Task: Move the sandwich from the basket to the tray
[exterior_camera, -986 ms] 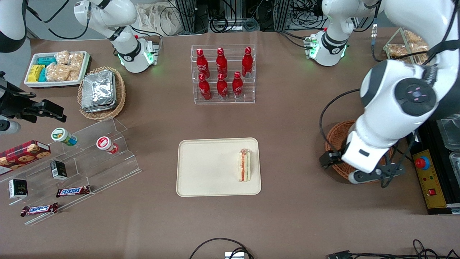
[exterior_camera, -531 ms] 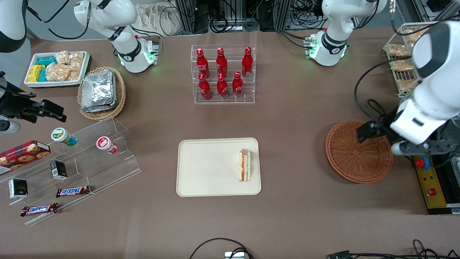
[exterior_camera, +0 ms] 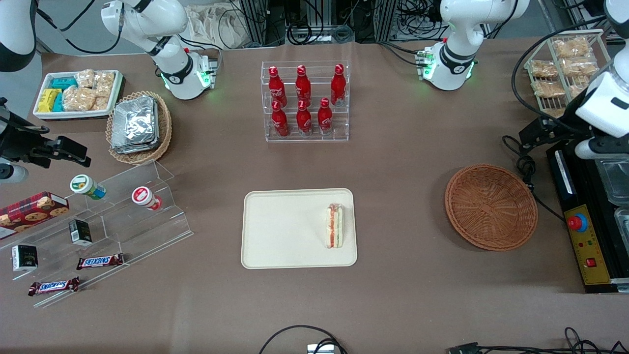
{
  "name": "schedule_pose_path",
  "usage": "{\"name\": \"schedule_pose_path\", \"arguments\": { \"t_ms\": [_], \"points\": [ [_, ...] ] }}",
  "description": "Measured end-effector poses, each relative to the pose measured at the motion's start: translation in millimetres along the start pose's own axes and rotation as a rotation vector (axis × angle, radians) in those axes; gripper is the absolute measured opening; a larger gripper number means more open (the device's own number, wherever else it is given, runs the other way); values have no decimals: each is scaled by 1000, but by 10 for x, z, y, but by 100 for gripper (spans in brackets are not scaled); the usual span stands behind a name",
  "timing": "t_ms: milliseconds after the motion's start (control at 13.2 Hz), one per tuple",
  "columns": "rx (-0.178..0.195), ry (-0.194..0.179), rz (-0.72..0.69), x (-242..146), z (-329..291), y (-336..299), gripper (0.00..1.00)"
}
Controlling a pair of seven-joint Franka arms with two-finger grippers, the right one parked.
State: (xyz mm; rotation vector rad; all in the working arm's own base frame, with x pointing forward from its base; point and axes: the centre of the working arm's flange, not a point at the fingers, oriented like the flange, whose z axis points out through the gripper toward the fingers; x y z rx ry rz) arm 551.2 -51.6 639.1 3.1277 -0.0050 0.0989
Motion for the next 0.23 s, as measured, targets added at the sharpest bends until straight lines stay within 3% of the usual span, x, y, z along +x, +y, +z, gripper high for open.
{"name": "schedule_pose_path", "arguments": {
  "t_ms": [228],
  "points": [
    [1, 11, 0, -67, -109, 2, 100]
  ]
}}
